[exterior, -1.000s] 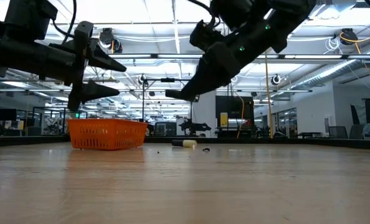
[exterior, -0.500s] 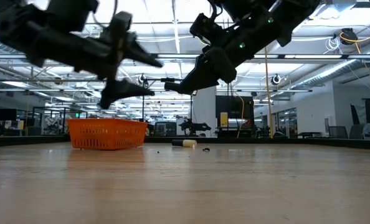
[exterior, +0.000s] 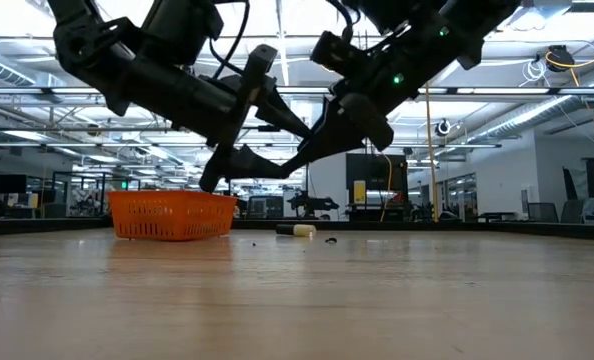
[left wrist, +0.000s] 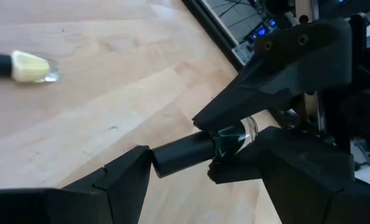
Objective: Pick & Place Nail Polish
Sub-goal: Put the dark green nail polish into the orange basket
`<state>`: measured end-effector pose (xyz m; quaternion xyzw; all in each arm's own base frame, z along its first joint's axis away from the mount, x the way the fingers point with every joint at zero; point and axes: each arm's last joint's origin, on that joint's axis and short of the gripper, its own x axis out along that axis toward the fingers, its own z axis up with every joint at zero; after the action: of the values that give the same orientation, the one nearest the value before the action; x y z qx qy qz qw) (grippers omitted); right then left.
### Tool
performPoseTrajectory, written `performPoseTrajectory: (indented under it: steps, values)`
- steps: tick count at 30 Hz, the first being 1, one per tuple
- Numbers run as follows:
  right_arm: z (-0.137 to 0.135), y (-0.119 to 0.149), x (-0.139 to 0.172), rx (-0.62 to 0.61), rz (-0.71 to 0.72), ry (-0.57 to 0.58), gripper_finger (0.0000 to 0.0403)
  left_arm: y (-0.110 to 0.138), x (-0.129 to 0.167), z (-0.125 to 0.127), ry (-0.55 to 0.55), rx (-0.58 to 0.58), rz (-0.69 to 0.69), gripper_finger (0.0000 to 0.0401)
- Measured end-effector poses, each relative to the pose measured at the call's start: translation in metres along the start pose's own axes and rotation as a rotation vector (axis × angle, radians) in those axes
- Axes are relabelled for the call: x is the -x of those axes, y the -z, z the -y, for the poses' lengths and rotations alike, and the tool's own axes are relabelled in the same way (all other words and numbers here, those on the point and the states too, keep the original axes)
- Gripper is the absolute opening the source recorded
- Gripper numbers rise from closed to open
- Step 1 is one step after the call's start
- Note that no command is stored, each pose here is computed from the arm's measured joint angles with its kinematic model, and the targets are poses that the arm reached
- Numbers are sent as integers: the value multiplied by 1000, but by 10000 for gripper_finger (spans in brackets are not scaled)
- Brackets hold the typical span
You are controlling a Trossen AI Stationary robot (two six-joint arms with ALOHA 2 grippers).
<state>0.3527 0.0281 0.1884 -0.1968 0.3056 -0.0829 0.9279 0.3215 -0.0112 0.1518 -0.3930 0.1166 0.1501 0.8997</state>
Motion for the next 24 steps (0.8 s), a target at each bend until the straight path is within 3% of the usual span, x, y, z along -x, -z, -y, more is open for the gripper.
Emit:
performPoseTrajectory:
  steps: [24]
  values:
    - [0, -4, 7, -10, 9, -7, 110, -5, 0, 0, 29, -31, 7, 282]
